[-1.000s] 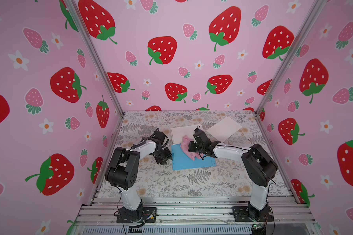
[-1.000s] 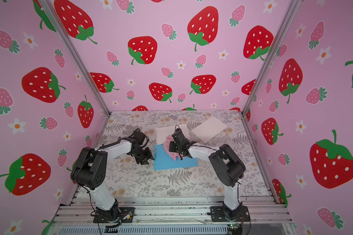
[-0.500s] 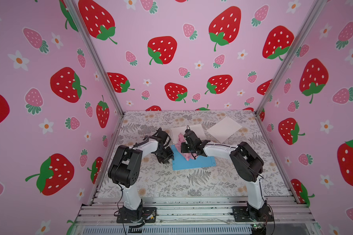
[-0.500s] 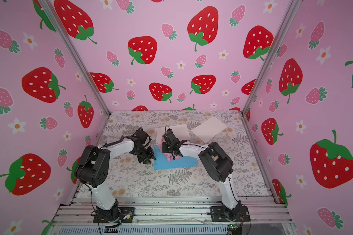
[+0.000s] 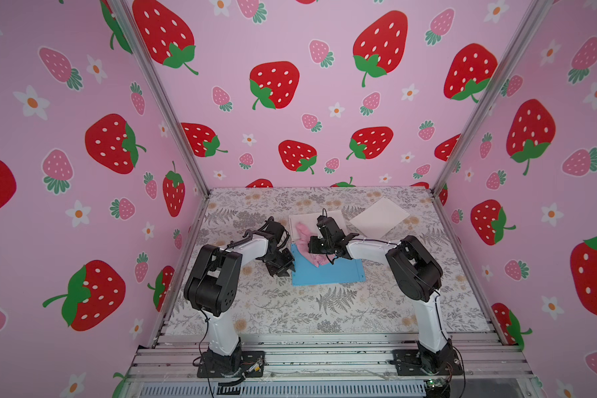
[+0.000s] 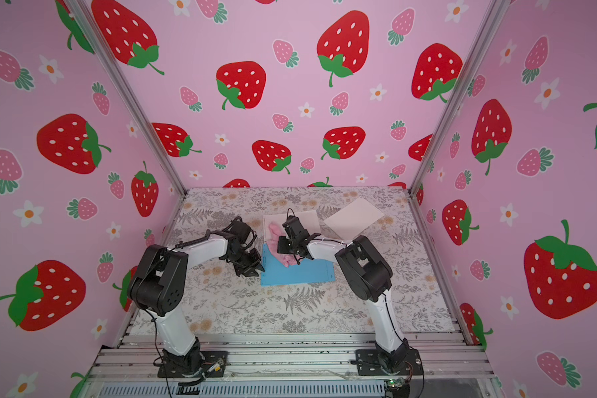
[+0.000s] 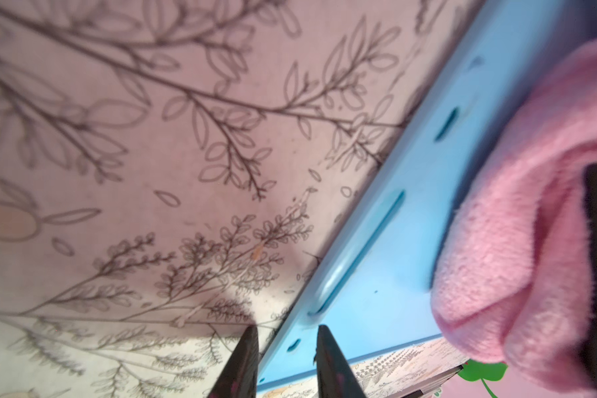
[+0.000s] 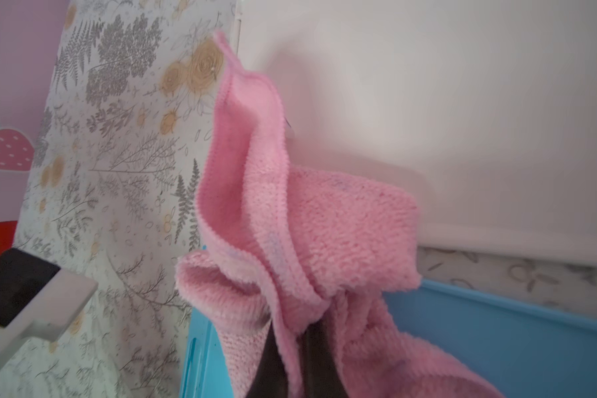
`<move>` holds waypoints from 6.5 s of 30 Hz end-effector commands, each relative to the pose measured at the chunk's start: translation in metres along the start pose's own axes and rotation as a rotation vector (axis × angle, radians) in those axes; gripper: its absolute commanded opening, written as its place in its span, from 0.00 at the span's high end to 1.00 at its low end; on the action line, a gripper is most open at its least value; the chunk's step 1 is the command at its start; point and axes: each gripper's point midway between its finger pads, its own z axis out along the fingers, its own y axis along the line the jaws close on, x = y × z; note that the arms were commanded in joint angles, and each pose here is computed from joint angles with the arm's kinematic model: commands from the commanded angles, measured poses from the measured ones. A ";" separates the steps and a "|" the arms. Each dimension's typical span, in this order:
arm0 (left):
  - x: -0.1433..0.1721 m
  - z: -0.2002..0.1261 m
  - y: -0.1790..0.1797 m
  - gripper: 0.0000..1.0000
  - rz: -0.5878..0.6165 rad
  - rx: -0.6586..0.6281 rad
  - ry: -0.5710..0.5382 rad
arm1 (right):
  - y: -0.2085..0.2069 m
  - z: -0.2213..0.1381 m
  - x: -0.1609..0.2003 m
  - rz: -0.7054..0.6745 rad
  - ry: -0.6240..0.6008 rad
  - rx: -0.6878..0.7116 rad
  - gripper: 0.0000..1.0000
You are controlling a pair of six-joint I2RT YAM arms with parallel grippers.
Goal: Wipe the drawing tablet
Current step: Wipe the dirt from the drawing tablet, then place the cleaning item at the center of the board, then reset both arms
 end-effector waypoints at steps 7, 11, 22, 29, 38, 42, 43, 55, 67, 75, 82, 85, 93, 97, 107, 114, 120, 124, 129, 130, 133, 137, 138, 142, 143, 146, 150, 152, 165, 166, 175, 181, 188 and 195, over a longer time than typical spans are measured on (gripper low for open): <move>0.020 0.042 0.082 0.72 -0.087 -0.325 0.080 | -0.001 -0.003 0.009 -0.010 0.031 0.055 1.00; 0.023 0.043 0.083 0.73 -0.089 -0.331 0.082 | -0.035 -0.032 -0.002 0.006 -0.017 0.076 1.00; -0.017 -0.020 0.005 0.67 -0.009 -0.173 -0.079 | 0.024 -0.032 0.075 -0.016 0.123 -0.080 1.00; -0.048 -0.024 -0.035 0.58 0.025 -0.131 -0.090 | -0.020 -0.099 0.032 0.008 -0.027 0.026 1.00; -0.064 -0.002 -0.064 0.51 0.106 -0.111 -0.064 | -0.076 -0.099 0.021 -0.017 -0.041 0.225 1.00; -0.058 0.012 -0.063 0.51 0.121 -0.151 -0.037 | -0.077 -0.087 0.031 0.000 -0.017 0.239 1.00; -0.057 0.015 -0.061 0.51 0.121 -0.165 -0.033 | -0.075 -0.086 0.033 -0.004 -0.014 0.239 1.00; -0.038 0.047 -0.013 0.71 0.066 -0.332 0.042 | 0.032 -0.065 0.084 -0.193 0.030 0.030 1.00; -0.039 0.045 -0.016 0.73 0.113 -0.321 0.041 | -0.026 -0.084 0.085 -0.107 0.023 0.127 1.00; -0.037 0.045 -0.013 0.74 0.125 -0.326 0.047 | -0.012 -0.059 0.092 0.008 0.064 0.101 1.00; -0.036 0.047 -0.011 0.74 0.122 -0.327 0.050 | -0.139 -0.128 0.086 0.171 0.024 0.364 1.00; -0.036 0.045 -0.011 0.75 0.121 -0.325 0.047 | -0.103 -0.116 0.077 0.108 0.018 0.291 1.00; -0.034 0.043 -0.007 0.75 0.114 -0.330 0.047 | -0.045 -0.064 0.067 0.103 0.079 0.195 1.00; -0.031 0.044 -0.001 0.75 0.104 -0.334 0.050 | -0.151 -0.101 0.064 0.308 0.064 0.427 1.00; -0.030 0.040 0.008 0.76 0.090 -0.346 0.037 | -0.291 -0.235 0.075 0.687 -0.007 0.838 1.00; -0.034 0.025 -0.004 0.75 0.107 -0.318 0.003 | -0.293 -0.271 0.036 0.664 -0.128 0.844 1.00; -0.034 -0.011 -0.032 0.67 0.128 -0.232 -0.067 | -0.299 -0.303 0.024 0.624 -0.153 0.934 0.94; -0.034 -0.041 -0.043 0.59 0.132 -0.181 -0.116 | -0.318 -0.321 0.036 0.602 -0.138 1.048 0.84; -0.036 -0.067 -0.037 0.55 0.098 -0.137 -0.160 | -0.336 -0.318 0.053 0.612 -0.079 1.103 0.71; -0.038 -0.072 -0.035 0.55 0.086 -0.126 -0.169 | -0.338 -0.315 0.056 0.620 -0.070 1.101 0.65; -0.040 -0.085 -0.027 0.51 0.068 -0.105 -0.197 | -0.337 -0.311 0.055 0.627 -0.057 1.074 0.35; -0.046 -0.107 -0.012 0.36 0.028 -0.078 -0.268 | -0.332 -0.319 0.037 0.625 -0.086 1.070 0.04; -0.048 -0.113 -0.008 0.32 0.015 -0.071 -0.287 | -0.331 -0.322 0.032 0.619 -0.095 1.073 0.01; -0.055 -0.139 0.006 0.00 -0.018 -0.025 -0.389 | -0.327 -0.348 0.004 0.591 -0.210 1.102 0.01; -0.059 -0.147 0.011 0.01 -0.021 -0.031 -0.438 | -0.326 -0.354 -0.003 0.576 -0.253 1.102 0.01; -0.064 -0.164 0.018 0.01 -0.015 -0.021 -0.537 | -0.320 -0.359 -0.023 0.501 -0.355 1.036 0.01; -0.073 -0.188 0.034 0.01 0.019 -0.110 -0.672 | -0.306 -0.338 -0.041 0.362 -0.435 0.857 0.01; -0.080 -0.209 0.062 0.01 -0.031 -0.281 -0.773 | -0.304 -0.327 -0.037 0.327 -0.433 0.814 0.01; -0.126 -0.207 0.109 0.01 0.247 -0.541 -1.120 | -0.323 -0.248 -0.016 0.001 -0.460 0.682 0.01; -0.129 -0.202 0.112 0.00 0.243 -0.536 -1.146 | -0.326 -0.244 -0.017 0.006 -0.479 0.677 0.01; -0.174 -0.170 0.105 0.00 0.331 -0.336 -1.141 | -0.345 -0.223 -0.042 -0.009 -0.525 0.566 0.01; -0.150 -0.159 0.101 0.01 0.423 -0.286 -1.298 | -0.340 -0.238 -0.022 -0.041 -0.704 0.551 0.01; -0.153 -0.155 0.101 0.01 0.428 -0.273 -1.308 | -0.356 -0.237 -0.028 0.013 -0.643 0.694 0.01; -0.150 -0.155 0.101 0.00 0.432 -0.270 -1.308 | -0.356 -0.237 -0.027 0.012 -0.640 0.694 0.01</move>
